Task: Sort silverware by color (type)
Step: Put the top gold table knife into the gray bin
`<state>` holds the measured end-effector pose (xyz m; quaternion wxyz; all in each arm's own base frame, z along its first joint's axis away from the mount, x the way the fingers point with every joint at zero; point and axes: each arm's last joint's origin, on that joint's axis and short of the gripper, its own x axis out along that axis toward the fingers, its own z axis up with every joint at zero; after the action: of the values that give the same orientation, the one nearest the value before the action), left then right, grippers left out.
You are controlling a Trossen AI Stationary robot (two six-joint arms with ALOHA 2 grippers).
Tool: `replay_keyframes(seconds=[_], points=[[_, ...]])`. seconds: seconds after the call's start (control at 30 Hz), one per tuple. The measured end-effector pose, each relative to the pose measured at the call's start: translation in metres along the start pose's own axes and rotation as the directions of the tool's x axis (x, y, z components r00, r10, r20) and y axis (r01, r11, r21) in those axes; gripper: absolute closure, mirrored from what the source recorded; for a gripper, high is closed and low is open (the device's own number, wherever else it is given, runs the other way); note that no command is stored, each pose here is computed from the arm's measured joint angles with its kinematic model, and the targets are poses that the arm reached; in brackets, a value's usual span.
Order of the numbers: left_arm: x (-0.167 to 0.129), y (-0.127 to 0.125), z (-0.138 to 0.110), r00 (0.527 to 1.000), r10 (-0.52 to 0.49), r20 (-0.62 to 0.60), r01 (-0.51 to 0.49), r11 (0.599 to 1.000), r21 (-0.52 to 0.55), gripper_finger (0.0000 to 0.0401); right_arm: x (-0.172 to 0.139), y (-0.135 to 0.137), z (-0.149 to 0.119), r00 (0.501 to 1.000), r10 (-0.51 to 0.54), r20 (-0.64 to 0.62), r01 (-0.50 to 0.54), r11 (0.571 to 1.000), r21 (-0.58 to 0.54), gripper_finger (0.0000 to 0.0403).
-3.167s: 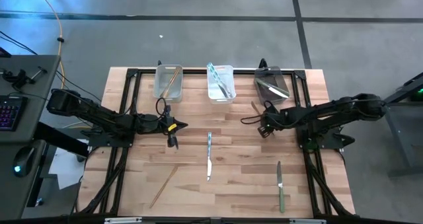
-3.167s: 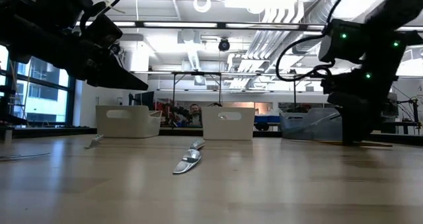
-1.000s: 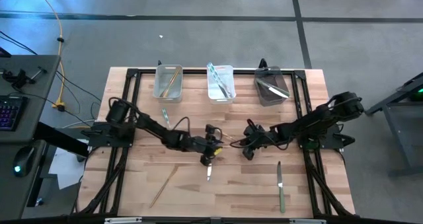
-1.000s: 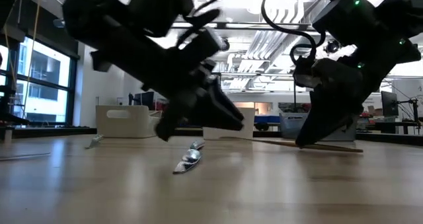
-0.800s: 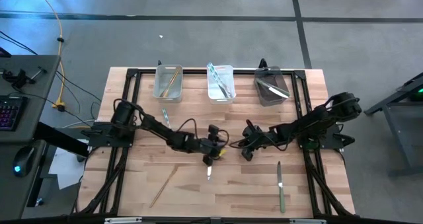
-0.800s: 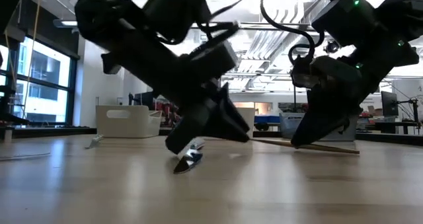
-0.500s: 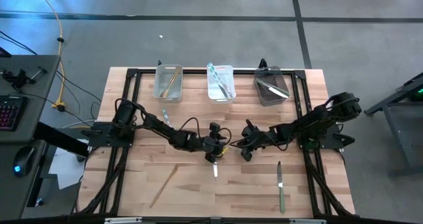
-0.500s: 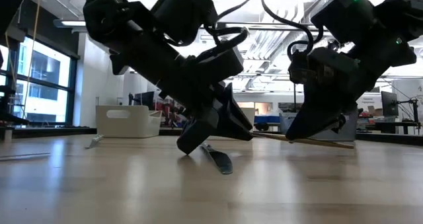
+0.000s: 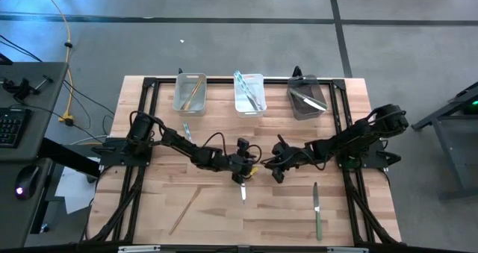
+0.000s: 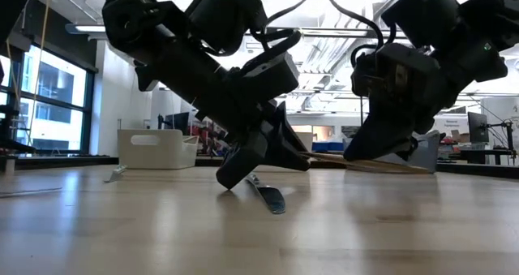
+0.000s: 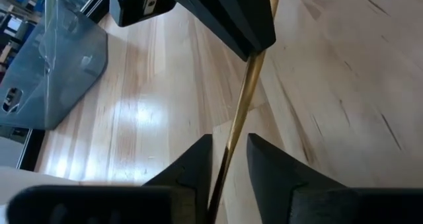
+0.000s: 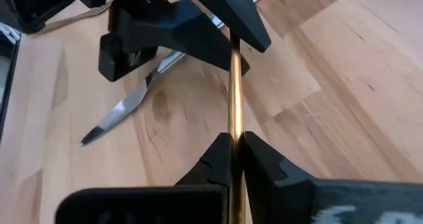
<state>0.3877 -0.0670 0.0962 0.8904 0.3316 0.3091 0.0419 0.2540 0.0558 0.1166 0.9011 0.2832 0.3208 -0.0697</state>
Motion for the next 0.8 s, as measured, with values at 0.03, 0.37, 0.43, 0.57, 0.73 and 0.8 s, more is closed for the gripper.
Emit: replay_keyframes(seconds=[0.03, 0.37, 0.43, 0.57, 0.73, 0.8], points=[[0.0, 0.0, 0.0, 1.0, 0.0, 0.0, 0.0, 1.0, 0.001, 0.0327, 0.0, 0.0, 0.0, 1.0, 0.005, 0.0, -0.005, 1.0, 0.0, 0.04], [-0.004, -0.004, 0.003, 1.0, -0.004, 0.005, 0.003, 0.998, 0.057, 0.0395, 0.0, 0.001, 0.001, 1.0, 0.017, 0.0, -0.017, 1.0, -0.018, 0.04], [-0.005, -0.005, 0.003, 1.0, 0.002, -0.001, -0.002, 0.998, 0.059, 0.0398, 0.0, 0.001, 0.001, 1.0, 0.017, 0.004, -0.017, 1.0, -0.018, 0.0398], [-0.007, -0.003, 0.003, 1.0, 0.017, -0.027, -0.015, 0.999, 0.05, 0.0399, -0.002, 0.003, 0.003, 0.999, 0.025, 0.023, -0.024, 0.999, -0.03, 0.0382], [-0.01, 0.002, 0.002, 0.997, 0.047, -0.063, -0.046, 0.999, 0.019, 0.04, -0.012, 0.008, 0.012, 0.996, 0.05, 0.078, -0.045, 0.997, -0.068, 0.0345], [-0.011, 0.003, 0.0, 0.994, 0.056, -0.092, -0.056, 0.998, 0.009, 0.04, -0.019, 0.012, 0.017, 0.991, 0.074, 0.107, -0.064, 0.993, -0.096, 0.0329]])
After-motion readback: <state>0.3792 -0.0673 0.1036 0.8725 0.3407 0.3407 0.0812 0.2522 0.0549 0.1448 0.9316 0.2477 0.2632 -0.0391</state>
